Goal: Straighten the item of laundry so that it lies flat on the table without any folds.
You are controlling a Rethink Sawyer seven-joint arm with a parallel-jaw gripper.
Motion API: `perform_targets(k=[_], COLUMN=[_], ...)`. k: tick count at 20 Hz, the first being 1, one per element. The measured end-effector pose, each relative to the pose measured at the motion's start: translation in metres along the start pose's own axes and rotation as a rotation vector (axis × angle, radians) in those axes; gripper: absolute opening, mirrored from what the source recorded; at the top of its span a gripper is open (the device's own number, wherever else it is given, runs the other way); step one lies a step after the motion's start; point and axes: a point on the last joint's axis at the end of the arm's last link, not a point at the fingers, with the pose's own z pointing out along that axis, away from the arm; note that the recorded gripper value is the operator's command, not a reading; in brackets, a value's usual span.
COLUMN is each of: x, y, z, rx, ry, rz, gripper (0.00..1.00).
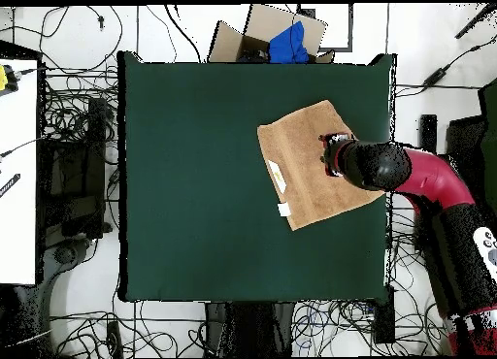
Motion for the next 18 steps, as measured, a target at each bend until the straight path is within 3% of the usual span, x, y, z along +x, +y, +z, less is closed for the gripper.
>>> perform_targets(k=[11, 18], x=[0.022, 0.041], y=[0.019, 0.049], z=[0.008, 0.047], rx=[-0.036, -0.103], ry=[0.049, 0.074], rz=[0.009, 0.028], gripper=[1.0, 1.0])
